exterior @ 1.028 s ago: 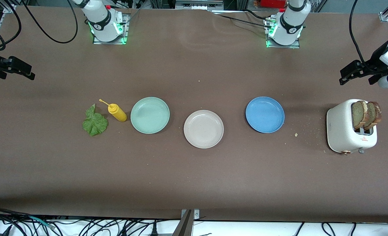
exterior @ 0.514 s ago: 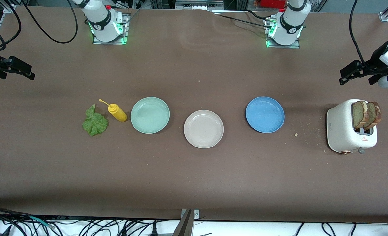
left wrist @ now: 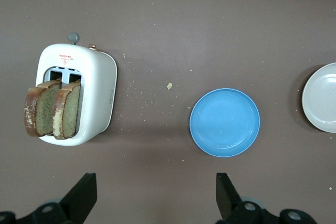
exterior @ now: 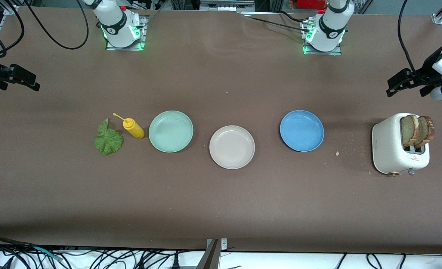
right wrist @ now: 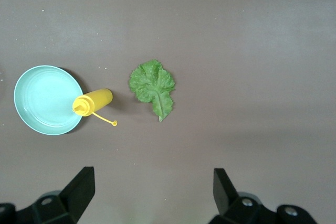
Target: Make sandwich in beige plate with both arms
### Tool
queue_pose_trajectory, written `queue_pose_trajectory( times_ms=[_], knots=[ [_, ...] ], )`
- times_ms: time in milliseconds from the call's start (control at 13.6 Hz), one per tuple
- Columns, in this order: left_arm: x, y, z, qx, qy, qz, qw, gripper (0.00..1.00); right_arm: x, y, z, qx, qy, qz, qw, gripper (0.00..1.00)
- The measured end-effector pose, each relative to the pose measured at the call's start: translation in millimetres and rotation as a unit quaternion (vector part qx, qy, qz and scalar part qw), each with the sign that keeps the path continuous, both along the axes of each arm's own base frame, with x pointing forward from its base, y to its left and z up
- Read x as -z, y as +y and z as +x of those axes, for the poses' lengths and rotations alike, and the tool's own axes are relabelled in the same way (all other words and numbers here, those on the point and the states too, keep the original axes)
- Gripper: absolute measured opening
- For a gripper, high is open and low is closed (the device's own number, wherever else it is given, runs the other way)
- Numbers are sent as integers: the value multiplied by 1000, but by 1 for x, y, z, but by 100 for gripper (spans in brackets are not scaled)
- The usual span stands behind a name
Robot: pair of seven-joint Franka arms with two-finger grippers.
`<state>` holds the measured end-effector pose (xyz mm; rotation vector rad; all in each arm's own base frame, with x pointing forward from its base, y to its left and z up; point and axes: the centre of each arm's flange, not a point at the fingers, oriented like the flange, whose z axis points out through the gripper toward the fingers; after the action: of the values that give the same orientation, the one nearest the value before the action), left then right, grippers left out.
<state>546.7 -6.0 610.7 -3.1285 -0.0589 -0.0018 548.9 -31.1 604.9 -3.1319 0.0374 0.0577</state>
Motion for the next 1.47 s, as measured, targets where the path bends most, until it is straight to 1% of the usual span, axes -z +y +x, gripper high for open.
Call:
queue_pose_trajectory(
  times_ms=[1469],
  knots=[
    [3,6,1,3,3,0,1000,100,0,0,0,0,0,0,1000,100]
  ],
)
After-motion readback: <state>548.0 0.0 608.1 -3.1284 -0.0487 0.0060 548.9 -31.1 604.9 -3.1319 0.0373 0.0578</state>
